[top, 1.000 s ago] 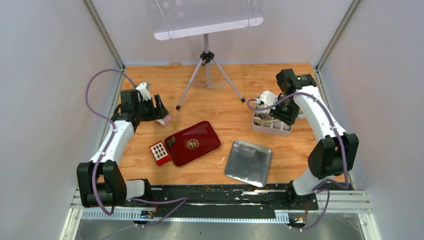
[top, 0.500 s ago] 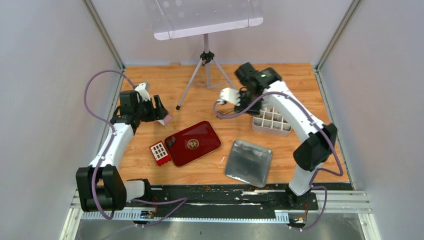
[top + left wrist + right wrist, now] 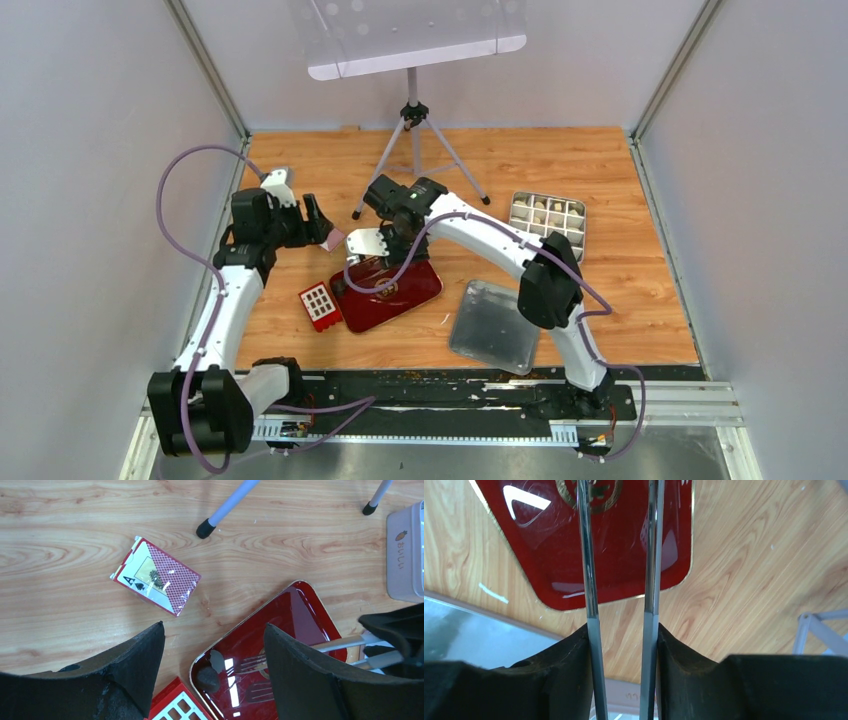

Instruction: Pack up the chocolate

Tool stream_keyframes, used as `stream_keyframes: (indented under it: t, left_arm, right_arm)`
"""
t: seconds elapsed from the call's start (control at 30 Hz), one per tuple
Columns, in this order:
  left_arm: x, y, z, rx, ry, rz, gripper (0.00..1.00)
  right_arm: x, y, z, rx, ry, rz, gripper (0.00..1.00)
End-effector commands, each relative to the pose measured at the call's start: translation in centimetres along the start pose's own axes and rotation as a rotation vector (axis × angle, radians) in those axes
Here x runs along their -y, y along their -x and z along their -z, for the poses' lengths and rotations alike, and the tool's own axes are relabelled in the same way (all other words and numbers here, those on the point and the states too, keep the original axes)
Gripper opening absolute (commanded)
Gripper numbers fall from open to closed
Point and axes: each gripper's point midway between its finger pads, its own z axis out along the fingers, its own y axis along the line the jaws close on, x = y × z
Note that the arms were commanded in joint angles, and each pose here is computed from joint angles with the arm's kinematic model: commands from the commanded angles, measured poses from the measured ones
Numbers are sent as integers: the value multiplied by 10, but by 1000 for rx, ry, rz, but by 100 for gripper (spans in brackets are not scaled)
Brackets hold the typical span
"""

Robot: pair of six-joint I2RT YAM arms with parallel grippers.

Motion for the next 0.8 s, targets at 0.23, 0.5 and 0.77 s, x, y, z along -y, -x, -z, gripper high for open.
stream_keyframes:
  t: [0.23, 0.5, 0.77]
  left_arm:
    - [3, 2, 7, 32, -8, -12, 80]
    - [5, 2, 8, 35, -14, 2, 80]
    - [4, 0, 9, 38, -6, 1, 81]
  right_arm:
    - [33, 55, -12, 143, -119, 61, 43]
    - [25, 58, -35, 143, -57, 72, 43]
    - [25, 55, -42, 123, -52, 74, 34]
